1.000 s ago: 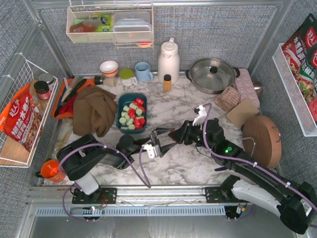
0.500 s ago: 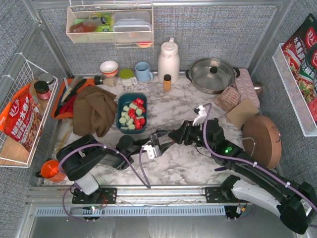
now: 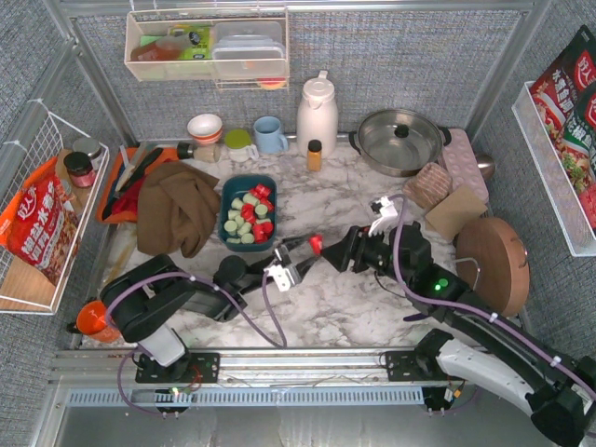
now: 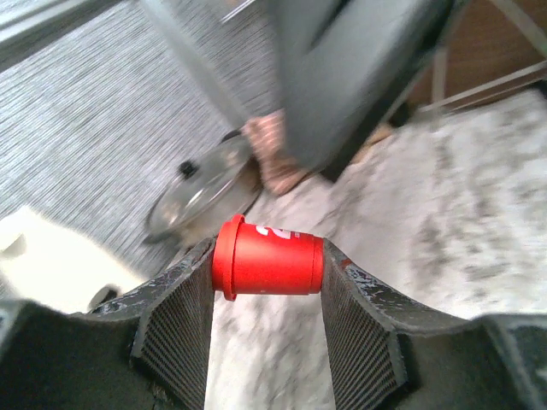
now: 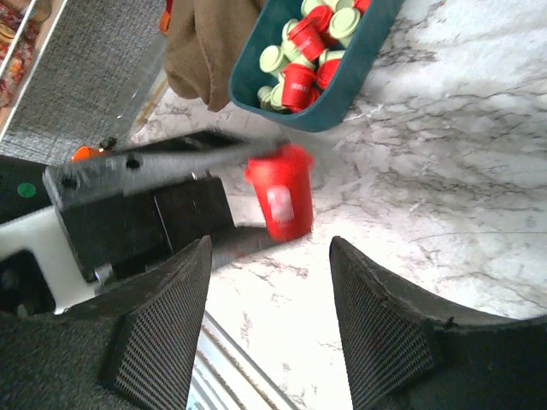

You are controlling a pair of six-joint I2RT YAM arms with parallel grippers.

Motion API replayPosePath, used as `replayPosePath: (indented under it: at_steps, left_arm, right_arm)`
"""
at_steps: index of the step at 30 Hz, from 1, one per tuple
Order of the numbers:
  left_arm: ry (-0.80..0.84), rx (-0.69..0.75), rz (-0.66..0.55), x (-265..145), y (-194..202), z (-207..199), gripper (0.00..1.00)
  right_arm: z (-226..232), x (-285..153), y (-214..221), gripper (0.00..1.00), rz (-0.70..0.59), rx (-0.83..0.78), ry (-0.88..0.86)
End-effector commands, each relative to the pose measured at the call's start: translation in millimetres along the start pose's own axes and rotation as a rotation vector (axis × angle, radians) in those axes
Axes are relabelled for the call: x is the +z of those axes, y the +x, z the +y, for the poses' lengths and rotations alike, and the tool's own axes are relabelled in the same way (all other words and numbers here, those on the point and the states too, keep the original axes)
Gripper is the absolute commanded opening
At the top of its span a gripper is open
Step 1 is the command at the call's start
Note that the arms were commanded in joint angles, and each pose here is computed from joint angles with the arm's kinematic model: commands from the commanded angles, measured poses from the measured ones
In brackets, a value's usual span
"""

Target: Mix the coffee capsules in the storage basket

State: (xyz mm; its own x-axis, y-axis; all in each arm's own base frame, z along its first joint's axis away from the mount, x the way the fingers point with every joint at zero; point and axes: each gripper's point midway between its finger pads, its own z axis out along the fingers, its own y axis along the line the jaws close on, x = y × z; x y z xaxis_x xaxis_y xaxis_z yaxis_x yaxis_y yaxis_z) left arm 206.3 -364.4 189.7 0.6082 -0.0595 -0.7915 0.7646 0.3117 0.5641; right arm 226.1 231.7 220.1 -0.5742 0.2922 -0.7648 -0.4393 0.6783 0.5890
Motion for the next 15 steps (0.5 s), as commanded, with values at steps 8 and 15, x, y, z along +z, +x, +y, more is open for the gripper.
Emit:
replayPosePath:
  at_steps: [8,15]
  left_arm:
    - [-0.595,-0.246,0.545,-82.5,100.5,123.9,0.40]
    - [-0.733,-0.397,0.639,-116.1,144.9,171.9,0.42]
  right_arm:
    - [-54.9,-24.0,-8.9,0.62,-0.030,-0.160,0.289]
    - [-78.4,-24.6,-2.4,0.61,-0.008,-0.201,0.392]
